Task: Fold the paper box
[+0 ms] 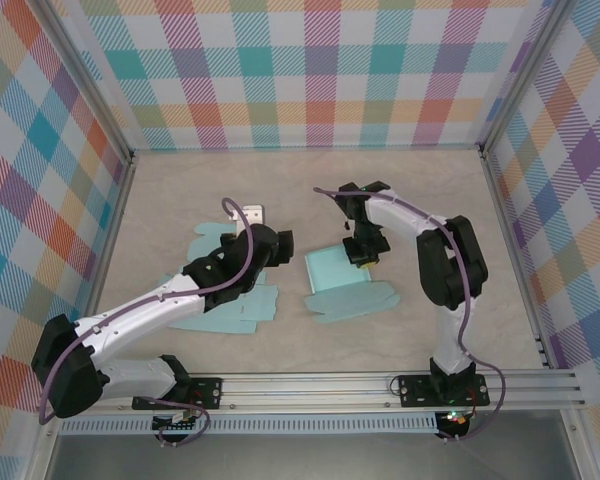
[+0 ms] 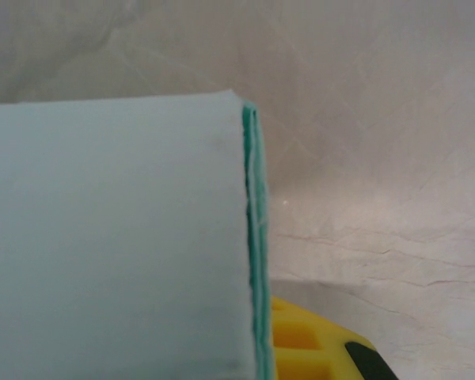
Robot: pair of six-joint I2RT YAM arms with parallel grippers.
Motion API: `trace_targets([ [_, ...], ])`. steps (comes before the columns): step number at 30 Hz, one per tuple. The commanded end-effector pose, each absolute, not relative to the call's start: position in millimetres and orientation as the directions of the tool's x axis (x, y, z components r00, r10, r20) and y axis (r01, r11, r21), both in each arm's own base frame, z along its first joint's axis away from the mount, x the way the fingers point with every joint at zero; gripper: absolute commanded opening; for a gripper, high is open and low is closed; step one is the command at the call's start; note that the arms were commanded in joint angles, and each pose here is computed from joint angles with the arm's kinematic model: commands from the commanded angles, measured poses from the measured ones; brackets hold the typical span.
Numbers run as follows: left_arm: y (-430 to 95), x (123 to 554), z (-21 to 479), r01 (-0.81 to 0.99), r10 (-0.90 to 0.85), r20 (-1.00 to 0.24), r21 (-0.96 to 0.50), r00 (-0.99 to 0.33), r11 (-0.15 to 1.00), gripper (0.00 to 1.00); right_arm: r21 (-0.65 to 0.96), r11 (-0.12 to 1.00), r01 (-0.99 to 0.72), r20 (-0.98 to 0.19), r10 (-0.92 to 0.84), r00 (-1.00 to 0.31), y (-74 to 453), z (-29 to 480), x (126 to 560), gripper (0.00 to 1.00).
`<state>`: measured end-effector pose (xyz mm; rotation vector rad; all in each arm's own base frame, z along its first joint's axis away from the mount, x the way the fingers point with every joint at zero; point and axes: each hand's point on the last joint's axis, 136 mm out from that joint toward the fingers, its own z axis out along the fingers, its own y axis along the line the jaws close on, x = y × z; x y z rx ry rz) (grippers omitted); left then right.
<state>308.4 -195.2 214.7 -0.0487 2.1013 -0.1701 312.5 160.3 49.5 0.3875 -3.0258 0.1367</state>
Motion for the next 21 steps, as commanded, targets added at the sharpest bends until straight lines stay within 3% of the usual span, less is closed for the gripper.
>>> trace_targets([
  [1, -181.1, 306.5, 209.2, -0.005, -0.096, -0.854, -0.109, -0.511, 0.994, 1.0, -0.238, 0.928, -0.286, 0.135, -0.26, -0.956, 136.4, 28.4, 329.8, 0.0],
  [8, -181.8, 308.3, 208.7, 0.001, -0.08, -0.858, -0.093, -0.508, 0.996, 1.0, -0.352, 0.883, -0.311, 0.169, -0.267, -0.949, 129.4, 7.4, 349.1, 0.0],
  [21, -184.6, 312.1, 215.6, 0.008, -0.094, -0.873, -0.111, -0.479, 0.994, 1.0, -0.504, 0.834, -0.223, 0.074, -0.215, -0.974, 134.5, -19.6, 370.9, 0.01],
])
